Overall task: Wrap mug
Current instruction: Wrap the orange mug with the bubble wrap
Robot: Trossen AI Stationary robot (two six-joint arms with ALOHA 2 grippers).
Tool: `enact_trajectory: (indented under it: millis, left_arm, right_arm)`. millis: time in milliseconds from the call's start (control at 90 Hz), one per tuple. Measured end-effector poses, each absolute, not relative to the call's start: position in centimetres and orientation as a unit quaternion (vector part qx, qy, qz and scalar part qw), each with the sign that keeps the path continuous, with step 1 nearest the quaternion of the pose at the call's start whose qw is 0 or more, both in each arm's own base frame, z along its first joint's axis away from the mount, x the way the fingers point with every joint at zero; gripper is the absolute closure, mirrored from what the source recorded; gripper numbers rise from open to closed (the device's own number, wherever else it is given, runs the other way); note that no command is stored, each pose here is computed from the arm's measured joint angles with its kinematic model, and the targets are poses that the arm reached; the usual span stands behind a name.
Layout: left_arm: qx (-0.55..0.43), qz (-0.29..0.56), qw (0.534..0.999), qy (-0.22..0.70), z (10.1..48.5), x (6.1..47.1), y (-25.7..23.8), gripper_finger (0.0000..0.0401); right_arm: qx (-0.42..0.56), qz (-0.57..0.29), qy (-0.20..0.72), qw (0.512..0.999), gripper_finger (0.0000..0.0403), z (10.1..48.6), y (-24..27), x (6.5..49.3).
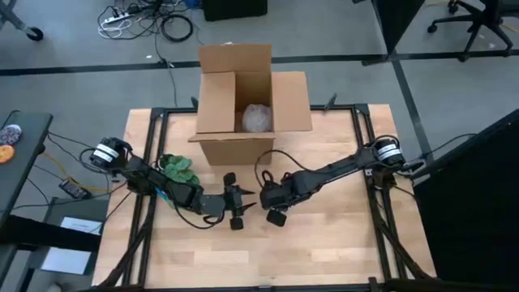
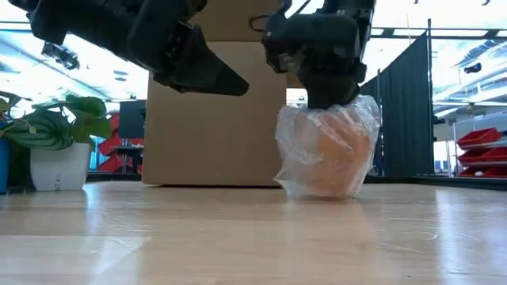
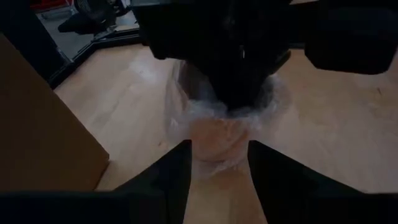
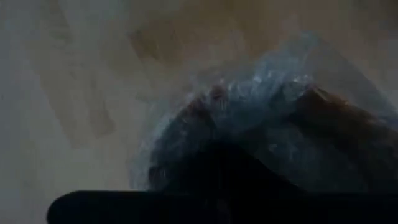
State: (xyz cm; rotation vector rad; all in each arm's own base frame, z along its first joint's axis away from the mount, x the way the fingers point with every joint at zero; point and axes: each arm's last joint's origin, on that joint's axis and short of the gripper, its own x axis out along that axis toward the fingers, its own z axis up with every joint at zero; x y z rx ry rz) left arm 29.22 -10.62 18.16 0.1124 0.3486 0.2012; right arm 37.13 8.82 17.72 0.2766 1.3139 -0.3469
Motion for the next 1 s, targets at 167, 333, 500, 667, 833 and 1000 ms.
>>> enact_trajectory:
  millis: [167,333,500,667,833,1000]
  left_arm:
    - [0.059,0.100,0.977,0.179,18.0,29.2,-10.6,0.0259]
    - [0.060,0.100,0.976,0.182,18.0,29.2,-10.6,0.0259]
    - [0.060,0.100,0.976,0.182,18.0,29.2,-10.6,0.0259]
    - [0.060,0.101,0.976,0.181,18.0,29.2,-10.6,0.0259]
    - [0.059,0.101,0.977,0.179,18.0,29.2,-10.6,0.0259]
    - [0.060,0.101,0.976,0.181,18.0,29.2,-10.5,0.0259]
  right_arm:
    - [0.136,-0.154,0.597,0.776,0.0402,19.4,8.4,36.6]
    - [0.154,-0.147,0.567,0.796,0.0403,23.3,8.1,35.1]
    - [0.169,-0.149,0.552,0.803,0.0403,25.3,8.0,34.1]
    - [0.154,-0.185,0.565,0.789,0.0403,24.0,8.0,33.9]
    - [0.131,-0.203,0.602,0.761,0.0403,19.9,8.1,34.4]
    - [0.108,-0.196,0.627,0.746,0.0403,17.3,8.3,35.2]
